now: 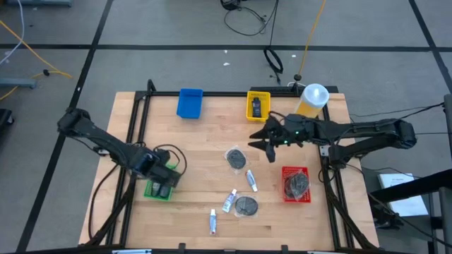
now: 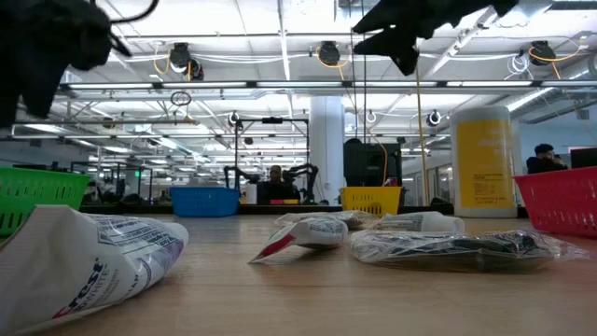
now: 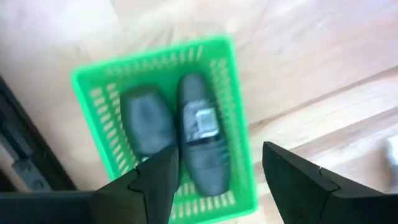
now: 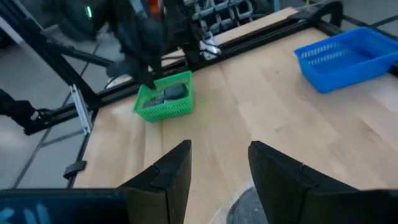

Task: Pick & Place Travel size toiletries
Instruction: Put the hairbrush into the red basket

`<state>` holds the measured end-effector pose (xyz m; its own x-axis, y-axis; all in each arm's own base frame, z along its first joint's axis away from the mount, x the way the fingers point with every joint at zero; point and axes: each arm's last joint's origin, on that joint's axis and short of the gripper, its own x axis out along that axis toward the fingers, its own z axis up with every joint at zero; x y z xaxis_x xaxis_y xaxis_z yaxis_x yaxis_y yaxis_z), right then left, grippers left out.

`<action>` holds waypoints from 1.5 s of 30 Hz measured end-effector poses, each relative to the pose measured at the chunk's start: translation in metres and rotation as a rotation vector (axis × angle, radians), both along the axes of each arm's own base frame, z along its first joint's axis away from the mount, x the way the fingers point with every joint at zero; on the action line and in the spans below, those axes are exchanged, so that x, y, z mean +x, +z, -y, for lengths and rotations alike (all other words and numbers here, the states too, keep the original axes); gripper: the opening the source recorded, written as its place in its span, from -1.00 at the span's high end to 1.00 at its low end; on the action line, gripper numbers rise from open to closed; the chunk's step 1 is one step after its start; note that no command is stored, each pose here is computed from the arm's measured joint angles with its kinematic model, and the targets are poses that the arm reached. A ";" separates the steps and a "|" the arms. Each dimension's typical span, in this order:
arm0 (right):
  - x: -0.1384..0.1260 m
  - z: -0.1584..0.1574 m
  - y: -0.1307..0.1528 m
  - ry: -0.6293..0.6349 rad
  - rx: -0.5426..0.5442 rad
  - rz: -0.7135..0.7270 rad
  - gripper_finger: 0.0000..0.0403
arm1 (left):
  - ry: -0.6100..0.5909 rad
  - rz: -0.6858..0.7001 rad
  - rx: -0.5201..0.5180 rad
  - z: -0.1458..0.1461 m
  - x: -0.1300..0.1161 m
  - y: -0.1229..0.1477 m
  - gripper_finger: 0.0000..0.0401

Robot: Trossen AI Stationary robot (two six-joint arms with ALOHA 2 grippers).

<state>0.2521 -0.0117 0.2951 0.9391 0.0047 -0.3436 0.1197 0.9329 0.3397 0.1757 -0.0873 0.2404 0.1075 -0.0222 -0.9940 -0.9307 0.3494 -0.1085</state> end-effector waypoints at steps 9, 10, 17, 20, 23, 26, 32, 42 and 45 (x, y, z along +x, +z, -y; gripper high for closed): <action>0.033 -0.002 -0.014 0.029 -0.043 -0.099 0.25 | 0.058 0.364 0.215 -0.022 -0.020 0.037 -0.09; 0.033 -0.001 -0.019 0.026 -0.041 -0.134 0.25 | 0.060 0.392 0.231 -0.024 -0.020 0.039 -0.09; 0.033 0.000 -0.056 0.056 -0.105 -0.431 0.25 | 0.025 0.509 0.331 -0.033 -0.010 0.047 -0.09; 0.035 0.000 -0.073 0.106 -0.157 -0.515 0.25 | 0.008 0.526 0.364 -0.040 -0.005 0.049 -0.09; 0.037 -0.001 -0.090 0.143 -0.190 -0.577 0.25 | 0.009 0.526 0.384 -0.046 -0.002 0.049 -0.09; 0.039 -0.005 -0.101 0.210 -0.258 -0.603 0.23 | 0.007 0.539 0.396 -0.051 0.001 0.051 -0.09; 0.046 -0.014 -0.110 0.317 -0.373 -0.577 0.06 | 0.006 0.532 0.409 -0.057 0.004 0.051 -0.09; 0.059 -0.010 -0.130 0.289 -0.349 -0.591 -0.26 | 0.007 0.523 0.417 -0.059 0.005 0.050 -0.09; 0.062 -0.010 -0.142 0.289 -0.337 -0.613 -0.27 | 0.007 0.523 0.417 -0.059 0.005 0.050 -0.09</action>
<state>0.3137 -0.0012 0.1532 0.5565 0.0238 -0.8305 -0.0696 0.9974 -0.0181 0.1810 -0.0279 0.2907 0.5763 0.3555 -0.7359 -0.7947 0.4539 -0.4030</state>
